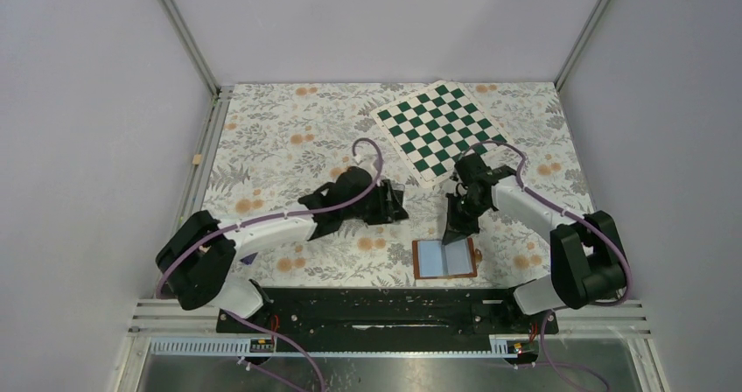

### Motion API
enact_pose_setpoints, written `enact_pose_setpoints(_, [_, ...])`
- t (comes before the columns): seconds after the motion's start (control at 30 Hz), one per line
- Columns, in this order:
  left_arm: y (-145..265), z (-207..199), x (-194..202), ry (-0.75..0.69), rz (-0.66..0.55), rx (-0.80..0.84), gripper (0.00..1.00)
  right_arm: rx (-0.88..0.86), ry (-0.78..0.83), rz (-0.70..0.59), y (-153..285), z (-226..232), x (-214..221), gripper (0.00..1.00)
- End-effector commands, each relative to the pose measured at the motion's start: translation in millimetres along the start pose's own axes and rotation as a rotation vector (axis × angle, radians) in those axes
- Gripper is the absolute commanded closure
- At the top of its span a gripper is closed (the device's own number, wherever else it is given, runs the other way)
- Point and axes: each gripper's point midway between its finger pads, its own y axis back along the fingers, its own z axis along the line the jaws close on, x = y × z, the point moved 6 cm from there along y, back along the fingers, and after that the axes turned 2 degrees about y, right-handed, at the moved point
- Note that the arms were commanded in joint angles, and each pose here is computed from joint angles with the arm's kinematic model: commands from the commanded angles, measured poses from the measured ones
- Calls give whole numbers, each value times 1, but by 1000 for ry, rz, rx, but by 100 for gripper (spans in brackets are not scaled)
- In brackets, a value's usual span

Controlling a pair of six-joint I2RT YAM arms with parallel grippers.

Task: Put the credit cards into the card holder
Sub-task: Turn over the card slot in the card holder, then pick up the credit card from the storage box.

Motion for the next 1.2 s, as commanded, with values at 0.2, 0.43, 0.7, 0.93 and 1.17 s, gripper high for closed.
enact_pose_setpoints(0.2, [24, 69, -58, 30, -1, -137, 61, -157, 61, -89, 15, 72, -57, 97])
enact_pose_setpoints(0.43, [9, 91, -84, -14, 74, -250, 65, -188, 76, -78, 5, 102, -90, 82])
enact_pose_setpoints(0.7, [-17, 91, -91, -2, 135, -210, 75, -184, 82, -37, -13, 112, -102, 78])
enact_pose_setpoints(0.93, [-27, 86, -89, 20, 158, -172, 76, -190, 86, -15, -19, 115, -101, 81])
enact_pose_setpoints(1.17, [-36, 66, -82, -3, 175, -120, 79, -191, 84, -11, -20, 117, -102, 94])
